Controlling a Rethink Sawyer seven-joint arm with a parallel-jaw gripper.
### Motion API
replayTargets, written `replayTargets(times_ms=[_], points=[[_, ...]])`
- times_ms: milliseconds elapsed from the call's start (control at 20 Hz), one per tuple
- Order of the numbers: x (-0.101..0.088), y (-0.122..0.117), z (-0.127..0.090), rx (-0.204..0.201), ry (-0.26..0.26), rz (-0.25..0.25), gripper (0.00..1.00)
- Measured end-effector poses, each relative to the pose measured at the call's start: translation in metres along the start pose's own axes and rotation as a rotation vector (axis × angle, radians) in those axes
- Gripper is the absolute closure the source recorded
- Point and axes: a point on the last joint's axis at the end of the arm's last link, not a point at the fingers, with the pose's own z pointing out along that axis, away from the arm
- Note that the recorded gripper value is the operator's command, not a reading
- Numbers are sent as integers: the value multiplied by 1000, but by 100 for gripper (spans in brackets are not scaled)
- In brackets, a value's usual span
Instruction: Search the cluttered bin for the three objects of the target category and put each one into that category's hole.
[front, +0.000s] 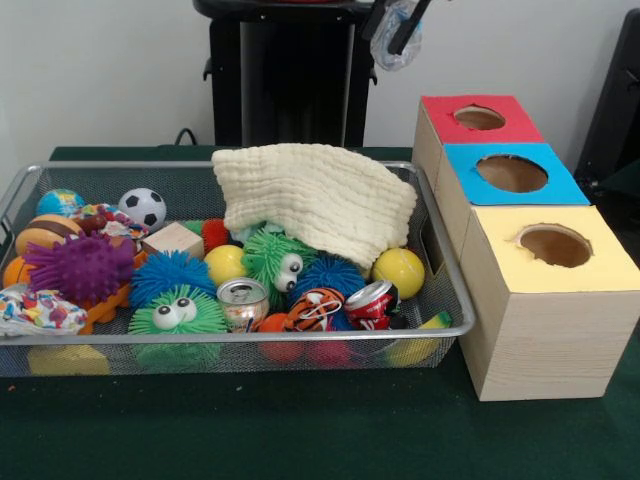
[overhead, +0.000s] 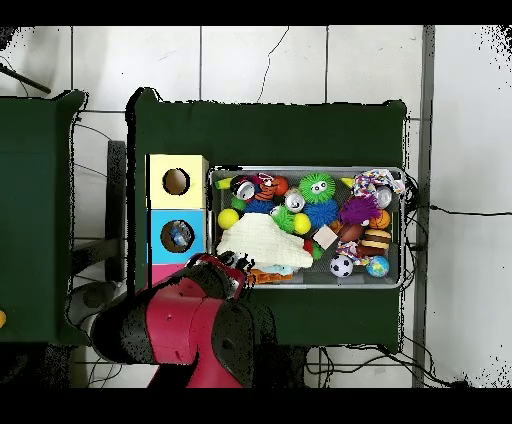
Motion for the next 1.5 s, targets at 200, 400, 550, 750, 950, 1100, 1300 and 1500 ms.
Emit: replayTargets(times_ms=[200, 400, 550, 750, 950, 1100, 1300, 1500], points=[[-11, 16, -1, -7, -20, 1, 100], [-15, 38, 1, -7, -32, -5, 100], [-16, 55, 4, -7, -39, -13, 100], [-14, 71, 9, -3, -49, -19, 100], [-15, 87, 13, 6, -71, -25, 100], [-16, 93, 15, 14, -80, -23, 100], [-21, 101, 15, 23, -95, -14, 100], [-29, 103, 14, 24, -108, 1, 100]])
